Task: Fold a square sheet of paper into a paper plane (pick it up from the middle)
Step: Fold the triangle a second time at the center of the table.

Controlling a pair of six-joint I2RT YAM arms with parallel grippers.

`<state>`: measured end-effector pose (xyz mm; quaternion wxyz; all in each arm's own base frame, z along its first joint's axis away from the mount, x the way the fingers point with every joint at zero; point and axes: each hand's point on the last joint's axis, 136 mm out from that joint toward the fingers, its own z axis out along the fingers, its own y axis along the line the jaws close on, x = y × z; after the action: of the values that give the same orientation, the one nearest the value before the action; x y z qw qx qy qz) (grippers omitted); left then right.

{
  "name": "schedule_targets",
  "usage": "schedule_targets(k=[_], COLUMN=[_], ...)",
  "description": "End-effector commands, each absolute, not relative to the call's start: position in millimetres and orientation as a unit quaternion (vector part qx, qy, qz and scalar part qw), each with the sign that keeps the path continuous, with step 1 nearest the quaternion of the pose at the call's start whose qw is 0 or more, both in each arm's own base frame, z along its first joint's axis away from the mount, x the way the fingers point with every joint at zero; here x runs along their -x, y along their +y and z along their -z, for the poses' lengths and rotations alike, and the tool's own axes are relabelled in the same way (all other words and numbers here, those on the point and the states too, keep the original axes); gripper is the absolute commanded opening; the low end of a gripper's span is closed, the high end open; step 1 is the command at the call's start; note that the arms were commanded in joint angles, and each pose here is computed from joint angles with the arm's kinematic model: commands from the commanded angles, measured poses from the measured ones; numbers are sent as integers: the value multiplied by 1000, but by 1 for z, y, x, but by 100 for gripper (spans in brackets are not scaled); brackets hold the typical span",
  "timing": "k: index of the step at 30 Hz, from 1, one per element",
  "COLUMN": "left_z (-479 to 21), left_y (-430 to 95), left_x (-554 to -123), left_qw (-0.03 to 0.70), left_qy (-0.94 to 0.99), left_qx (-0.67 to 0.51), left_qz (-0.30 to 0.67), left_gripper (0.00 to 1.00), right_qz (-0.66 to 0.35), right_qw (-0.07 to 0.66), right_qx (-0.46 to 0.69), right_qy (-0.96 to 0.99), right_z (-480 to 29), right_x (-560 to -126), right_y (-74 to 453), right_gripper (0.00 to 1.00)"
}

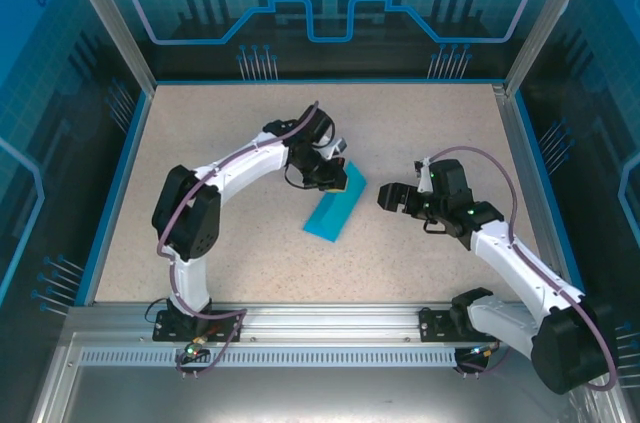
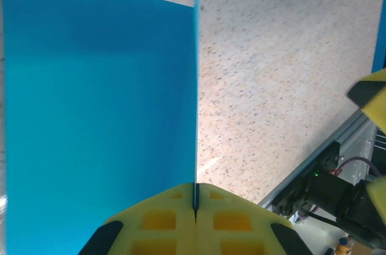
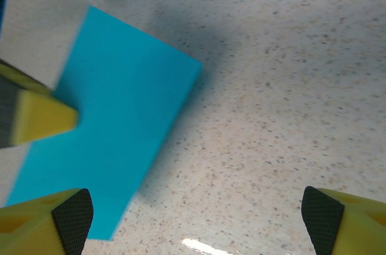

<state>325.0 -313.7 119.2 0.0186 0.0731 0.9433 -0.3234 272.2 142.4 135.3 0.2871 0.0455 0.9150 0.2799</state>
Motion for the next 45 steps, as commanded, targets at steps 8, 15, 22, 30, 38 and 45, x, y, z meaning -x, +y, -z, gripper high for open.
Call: schedule_targets(k=[8,15,22,30,38,45], left_z=[-92,-88,-88,-88,-88,-87], left_y=[-316,-315,-314,-315,-315,-314], left_x=[-339,-335,-334,-332,-332,-332], left_qw=[38,28,23,19,16,16], left_qy=[943,942,943,943,942,943], left_qx=[-21,-5,-2,-3,-2,-3], left_qz=[331,334,332,333,334,331], left_gripper=[0,4,4,4,4,4], right_qz=[-311,-209,-138,-71,-28,-32], right_qw=[225,239,295,311,311,303], right_qx=[91,182,255,276,246,258], right_qy=[919,931,910,906,918,917], right_z=[-130,-122,-128,-123,-107,-106], right_x=[-253,-228,-213,-215,-226,-222], right_y=[195,224,258,293,292,297], right_gripper=[80,80,85,85,70,53])
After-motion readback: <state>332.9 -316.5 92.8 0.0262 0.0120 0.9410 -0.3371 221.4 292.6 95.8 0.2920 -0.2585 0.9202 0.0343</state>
